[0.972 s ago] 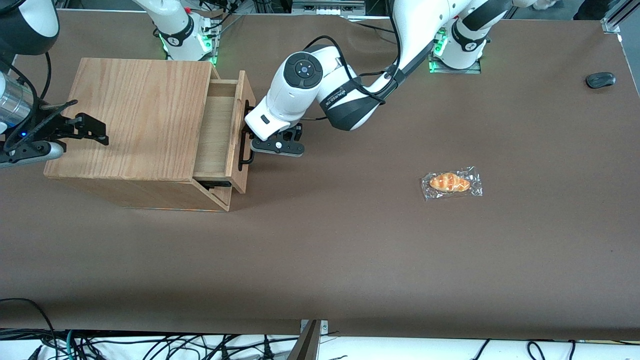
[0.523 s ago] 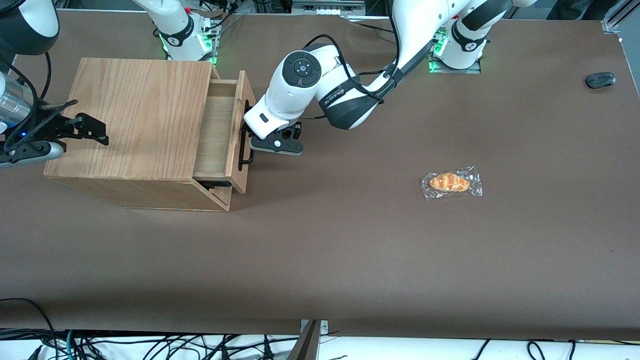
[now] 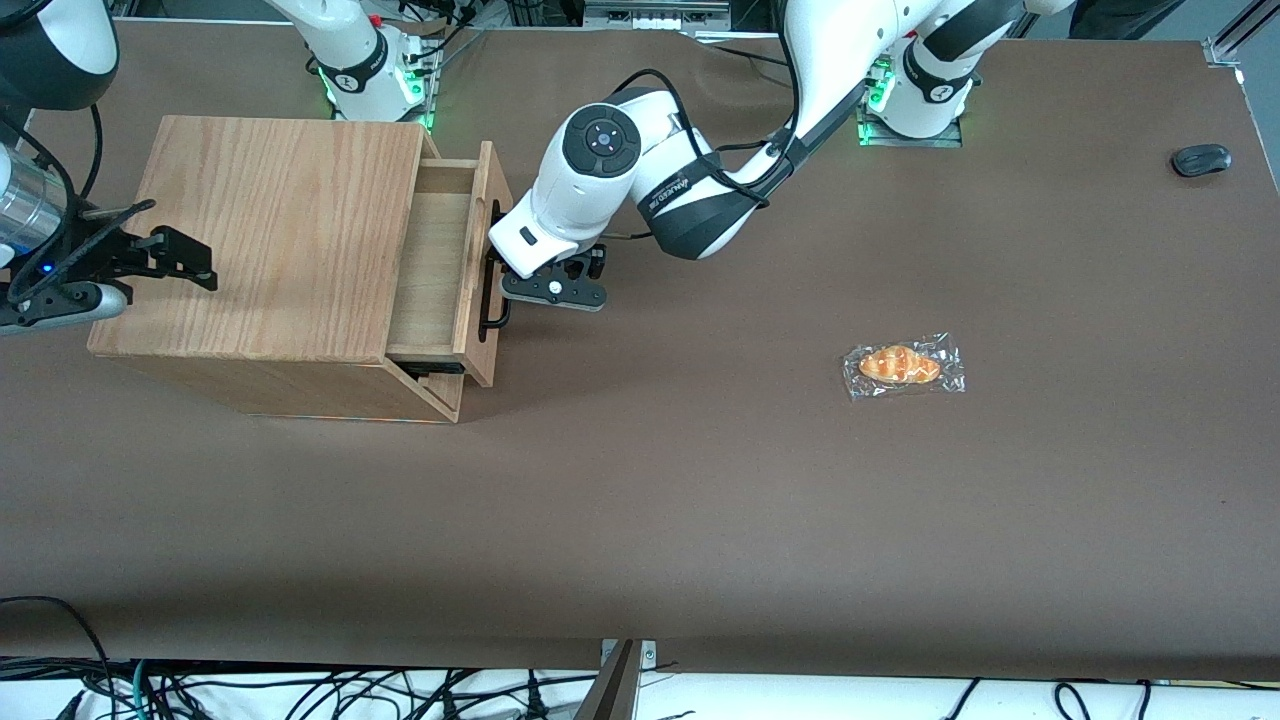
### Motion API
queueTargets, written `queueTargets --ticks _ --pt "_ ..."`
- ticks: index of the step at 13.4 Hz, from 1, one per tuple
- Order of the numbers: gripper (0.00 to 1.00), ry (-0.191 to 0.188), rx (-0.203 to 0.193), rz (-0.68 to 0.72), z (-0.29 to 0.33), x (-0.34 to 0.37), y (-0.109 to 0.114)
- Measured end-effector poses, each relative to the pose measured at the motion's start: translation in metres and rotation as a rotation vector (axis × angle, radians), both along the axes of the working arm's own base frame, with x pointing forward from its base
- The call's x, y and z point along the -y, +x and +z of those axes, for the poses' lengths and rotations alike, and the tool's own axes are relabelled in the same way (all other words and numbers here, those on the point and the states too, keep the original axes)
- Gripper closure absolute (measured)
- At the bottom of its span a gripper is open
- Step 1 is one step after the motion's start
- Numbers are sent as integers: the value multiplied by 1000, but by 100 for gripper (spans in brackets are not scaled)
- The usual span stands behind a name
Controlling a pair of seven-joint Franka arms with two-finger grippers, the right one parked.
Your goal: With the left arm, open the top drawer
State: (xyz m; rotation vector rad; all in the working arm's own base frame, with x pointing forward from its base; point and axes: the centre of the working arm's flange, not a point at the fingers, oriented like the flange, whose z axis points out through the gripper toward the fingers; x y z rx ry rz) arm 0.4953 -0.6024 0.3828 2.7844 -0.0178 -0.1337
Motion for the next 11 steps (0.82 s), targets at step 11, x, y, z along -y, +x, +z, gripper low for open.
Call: queueTargets --ticks 11 --pt "0 12 -7 -1 -2 -6 5"
